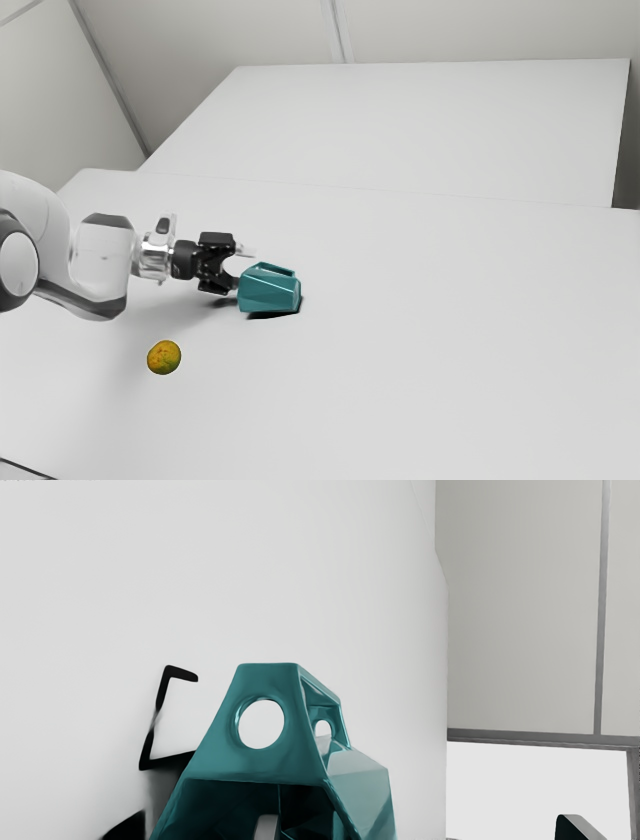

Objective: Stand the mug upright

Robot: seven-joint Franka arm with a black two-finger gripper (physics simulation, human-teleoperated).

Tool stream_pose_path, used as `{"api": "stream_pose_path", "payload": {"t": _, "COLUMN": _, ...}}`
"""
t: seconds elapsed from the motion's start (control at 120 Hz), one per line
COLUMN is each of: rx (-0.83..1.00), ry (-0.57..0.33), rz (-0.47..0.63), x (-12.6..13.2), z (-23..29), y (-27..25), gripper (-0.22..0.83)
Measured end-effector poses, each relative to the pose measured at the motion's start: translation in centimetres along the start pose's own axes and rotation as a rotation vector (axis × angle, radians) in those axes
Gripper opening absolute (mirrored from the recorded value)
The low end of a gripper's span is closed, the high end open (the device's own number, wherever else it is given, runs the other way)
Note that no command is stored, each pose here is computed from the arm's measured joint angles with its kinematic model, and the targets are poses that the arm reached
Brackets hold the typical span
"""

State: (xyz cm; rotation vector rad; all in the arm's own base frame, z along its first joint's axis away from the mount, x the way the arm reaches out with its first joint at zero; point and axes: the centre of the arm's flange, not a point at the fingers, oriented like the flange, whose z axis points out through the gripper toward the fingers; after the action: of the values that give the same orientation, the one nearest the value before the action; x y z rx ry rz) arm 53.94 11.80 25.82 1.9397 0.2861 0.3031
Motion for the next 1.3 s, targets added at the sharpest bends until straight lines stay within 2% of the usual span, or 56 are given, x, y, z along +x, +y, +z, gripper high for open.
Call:
{"api": "stream_pose_path", "payload": {"t": 0.4, "rx": -0.018, "ry": -0.012, "rz": 0.041, "x": -0.4, "z": 0.9, "y": 0.3, "gripper": 0.60}}
{"api": "stream_pose_path", "payload": {"t": 0.5, "rx": -0.021, "ry": -0.020, "rz": 0.052, "x": -0.7, "z": 1.3, "y": 0.6, "gripper": 0.49}}
{"api": "stream_pose_path", "payload": {"t": 0.667, "rx": -0.028, "ry": -0.036, "rz": 0.048, "x": -0.8, "z": 2.2, "y": 1.2, "gripper": 0.13}}
{"api": "stream_pose_path", "payload": {"t": 0.792, "rx": -0.034, "ry": -0.045, "rz": 0.035, "x": -0.9, "z": 2.6, "y": 1.5, "gripper": -0.03}}
{"api": "stream_pose_path", "payload": {"t": 0.875, "rx": -0.038, "ry": -0.050, "rz": 0.028, "x": -0.9, "z": 2.8, "y": 1.6, "gripper": -0.08}}
{"api": "stream_pose_path", "payload": {"t": 1.1, "rx": -0.037, "ry": -0.051, "rz": 0.017, "x": -0.8, "z": 2.9, "y": 2.3, "gripper": -0.14}}
{"api": "stream_pose_path", "payload": {"t": 1.233, "rx": -0.048, "ry": -0.061, "rz": 0.063, "x": -0.4, "z": 3.5, "y": 5.6, "gripper": -0.15}}
{"api": "stream_pose_path", "payload": {"t": 1.3, "rx": -0.046, "ry": -0.069, "rz": 0.115, "x": -0.1, "z": 4.3, "y": 9.1, "gripper": -0.15}}
